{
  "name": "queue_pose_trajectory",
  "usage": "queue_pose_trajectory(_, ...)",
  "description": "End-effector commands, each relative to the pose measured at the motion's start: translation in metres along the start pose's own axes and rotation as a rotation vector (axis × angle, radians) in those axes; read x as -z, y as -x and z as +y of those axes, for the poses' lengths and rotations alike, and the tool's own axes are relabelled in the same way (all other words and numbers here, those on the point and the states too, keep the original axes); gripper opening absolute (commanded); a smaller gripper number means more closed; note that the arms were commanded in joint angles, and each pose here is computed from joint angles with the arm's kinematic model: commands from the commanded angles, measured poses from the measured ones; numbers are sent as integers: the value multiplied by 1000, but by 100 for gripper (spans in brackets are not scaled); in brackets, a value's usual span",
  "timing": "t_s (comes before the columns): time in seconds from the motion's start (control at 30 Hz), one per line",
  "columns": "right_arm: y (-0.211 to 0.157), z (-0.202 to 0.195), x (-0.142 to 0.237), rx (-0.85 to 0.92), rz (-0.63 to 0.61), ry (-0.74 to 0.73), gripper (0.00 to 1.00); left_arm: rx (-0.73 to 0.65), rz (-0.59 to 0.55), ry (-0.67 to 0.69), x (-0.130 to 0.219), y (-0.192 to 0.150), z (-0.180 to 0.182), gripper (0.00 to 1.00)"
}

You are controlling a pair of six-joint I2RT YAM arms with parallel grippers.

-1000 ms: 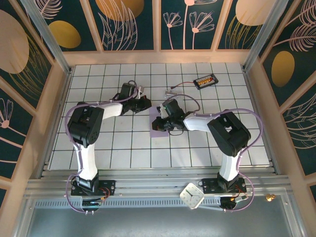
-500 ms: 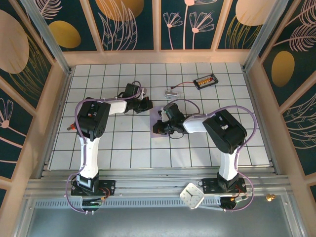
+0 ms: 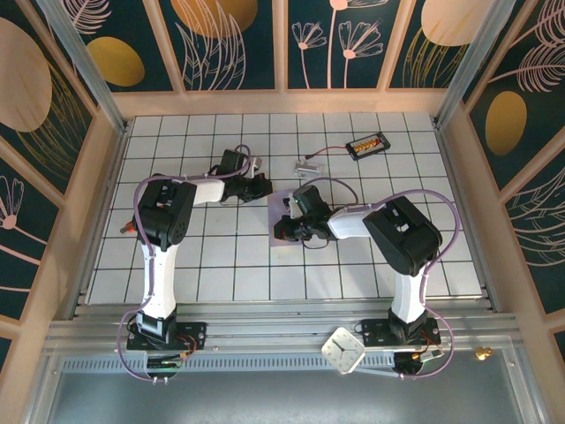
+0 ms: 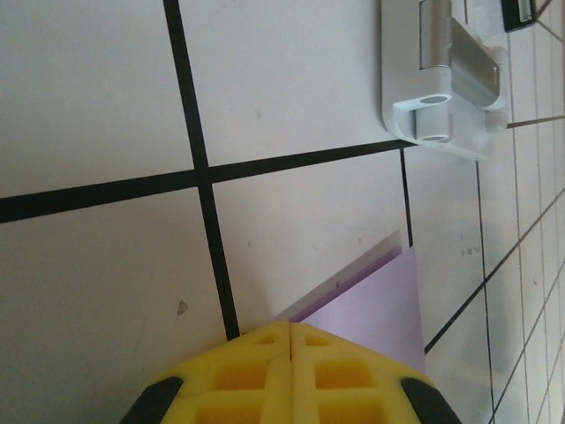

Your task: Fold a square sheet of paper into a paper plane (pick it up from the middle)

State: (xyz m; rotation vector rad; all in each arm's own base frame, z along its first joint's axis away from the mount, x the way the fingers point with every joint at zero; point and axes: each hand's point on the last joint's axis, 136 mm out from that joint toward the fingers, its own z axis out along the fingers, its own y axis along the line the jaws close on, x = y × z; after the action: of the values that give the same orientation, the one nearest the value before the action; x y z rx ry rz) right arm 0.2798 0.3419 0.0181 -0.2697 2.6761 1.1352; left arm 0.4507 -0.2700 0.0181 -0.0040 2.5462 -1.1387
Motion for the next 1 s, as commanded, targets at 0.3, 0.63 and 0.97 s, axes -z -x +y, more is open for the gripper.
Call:
queue_pose_trajectory(0.3, -49, -52, 0, -85, 131, -198, 0, 54, -19, 131, -6, 10, 55, 0)
queue_pose_trajectory(0.63, -50, -54, 3, -81, 131, -207, 0, 58, -31, 191, -11, 32, 61, 0)
queue_pose_trajectory(0.97, -24, -26, 7, -34, 72, -131, 0, -4, -154, 59, 34, 72, -11, 4)
